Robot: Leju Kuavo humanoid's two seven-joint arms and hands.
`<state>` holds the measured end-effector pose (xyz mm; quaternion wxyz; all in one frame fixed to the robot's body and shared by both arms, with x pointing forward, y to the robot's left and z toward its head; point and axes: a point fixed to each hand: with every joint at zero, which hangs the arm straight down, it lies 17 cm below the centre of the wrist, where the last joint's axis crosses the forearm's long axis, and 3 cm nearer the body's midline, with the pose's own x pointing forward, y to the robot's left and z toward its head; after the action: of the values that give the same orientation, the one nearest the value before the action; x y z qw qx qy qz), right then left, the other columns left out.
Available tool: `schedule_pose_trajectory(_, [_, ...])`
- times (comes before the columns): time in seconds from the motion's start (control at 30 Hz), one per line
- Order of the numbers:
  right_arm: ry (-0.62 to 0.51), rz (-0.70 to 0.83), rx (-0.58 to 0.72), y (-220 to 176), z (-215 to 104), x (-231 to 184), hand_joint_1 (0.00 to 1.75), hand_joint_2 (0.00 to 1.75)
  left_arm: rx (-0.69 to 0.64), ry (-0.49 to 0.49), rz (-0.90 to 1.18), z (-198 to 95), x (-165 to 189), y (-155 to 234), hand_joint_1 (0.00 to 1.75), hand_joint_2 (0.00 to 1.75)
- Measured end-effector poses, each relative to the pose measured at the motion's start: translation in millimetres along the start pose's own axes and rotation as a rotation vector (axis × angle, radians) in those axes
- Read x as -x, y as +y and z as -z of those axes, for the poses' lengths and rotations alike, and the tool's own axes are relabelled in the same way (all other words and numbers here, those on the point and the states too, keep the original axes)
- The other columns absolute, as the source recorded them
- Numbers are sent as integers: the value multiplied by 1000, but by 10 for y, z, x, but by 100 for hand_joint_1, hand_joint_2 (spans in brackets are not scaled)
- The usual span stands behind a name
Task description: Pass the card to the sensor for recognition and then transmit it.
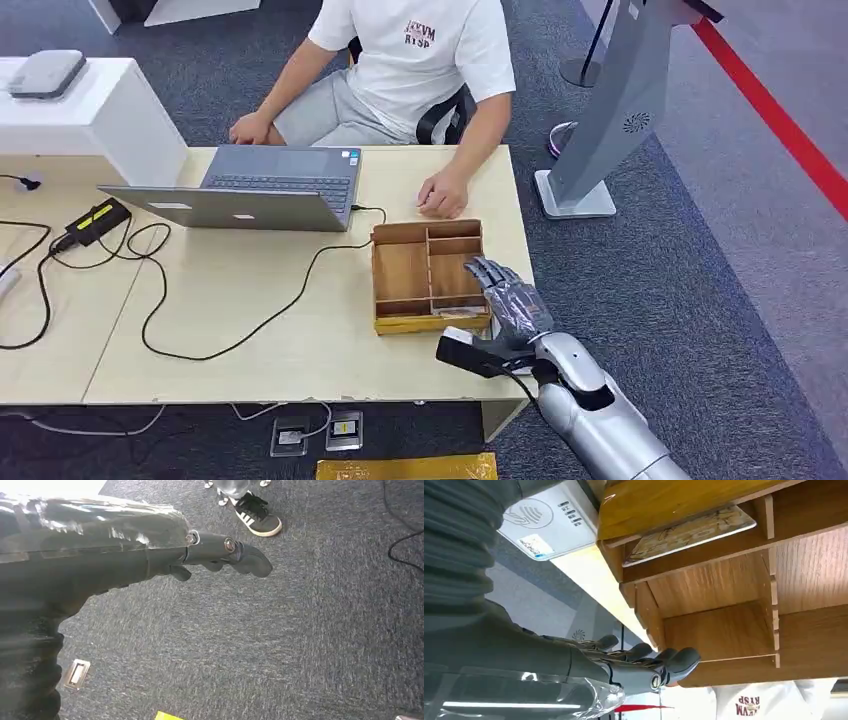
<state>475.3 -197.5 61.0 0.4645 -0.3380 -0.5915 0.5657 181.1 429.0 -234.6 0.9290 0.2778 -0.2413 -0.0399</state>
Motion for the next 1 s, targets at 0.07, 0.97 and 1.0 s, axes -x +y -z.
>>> schedule_pose_trajectory(0.07, [0,0,1,-1,0,1,0,175,0,0,0,0,0,-1,0,175])
schedule_pose_trajectory(0.97, [-8,16,2,-2,7,-37,0,175,1,-1,1,0,-1,-1,0,175])
schedule_pose_trajectory(1.0, [-9,18,2,-2,8,-43,0,175,1,-1,1,0,-1,-1,0,175])
